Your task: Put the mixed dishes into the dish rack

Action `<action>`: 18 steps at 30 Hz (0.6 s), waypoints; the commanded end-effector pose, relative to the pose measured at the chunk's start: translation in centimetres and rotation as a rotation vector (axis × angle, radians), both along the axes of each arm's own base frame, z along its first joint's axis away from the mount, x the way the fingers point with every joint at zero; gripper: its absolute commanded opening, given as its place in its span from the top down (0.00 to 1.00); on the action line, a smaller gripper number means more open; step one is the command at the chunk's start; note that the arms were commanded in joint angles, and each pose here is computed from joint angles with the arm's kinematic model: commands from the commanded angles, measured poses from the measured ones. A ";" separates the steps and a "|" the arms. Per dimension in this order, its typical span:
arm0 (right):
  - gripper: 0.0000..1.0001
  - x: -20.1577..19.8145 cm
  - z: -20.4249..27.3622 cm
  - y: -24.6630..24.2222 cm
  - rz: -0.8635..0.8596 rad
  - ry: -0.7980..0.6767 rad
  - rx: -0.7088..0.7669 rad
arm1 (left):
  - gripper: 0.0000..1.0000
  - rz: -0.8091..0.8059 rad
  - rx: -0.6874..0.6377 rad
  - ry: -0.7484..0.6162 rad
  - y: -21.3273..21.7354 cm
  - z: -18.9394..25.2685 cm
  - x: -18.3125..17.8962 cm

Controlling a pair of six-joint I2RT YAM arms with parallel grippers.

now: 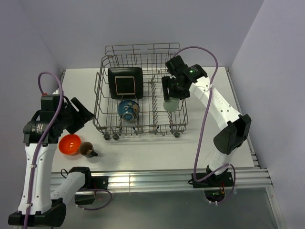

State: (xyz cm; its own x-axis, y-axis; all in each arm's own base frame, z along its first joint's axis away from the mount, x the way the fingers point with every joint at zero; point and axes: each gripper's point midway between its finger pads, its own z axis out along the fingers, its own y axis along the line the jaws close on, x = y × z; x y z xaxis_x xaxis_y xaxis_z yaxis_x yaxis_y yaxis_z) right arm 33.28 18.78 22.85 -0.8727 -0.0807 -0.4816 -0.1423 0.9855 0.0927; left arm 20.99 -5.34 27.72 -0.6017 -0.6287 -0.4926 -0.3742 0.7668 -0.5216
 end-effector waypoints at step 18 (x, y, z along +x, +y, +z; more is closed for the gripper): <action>0.95 6.3 -4.8 1.3 -0.010 -0.013 -0.200 | 0.24 0.012 0.068 0.170 1.2 -6.2 -3.3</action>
State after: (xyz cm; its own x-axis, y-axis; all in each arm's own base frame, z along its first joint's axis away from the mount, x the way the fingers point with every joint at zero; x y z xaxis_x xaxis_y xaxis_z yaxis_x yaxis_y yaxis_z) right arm 38.42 19.91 16.88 -0.8979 -0.1649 -0.4081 -0.1450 0.9862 -0.0794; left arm 18.04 -4.48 21.85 -0.6697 -0.6121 -0.4206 -0.4576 0.7861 -0.4155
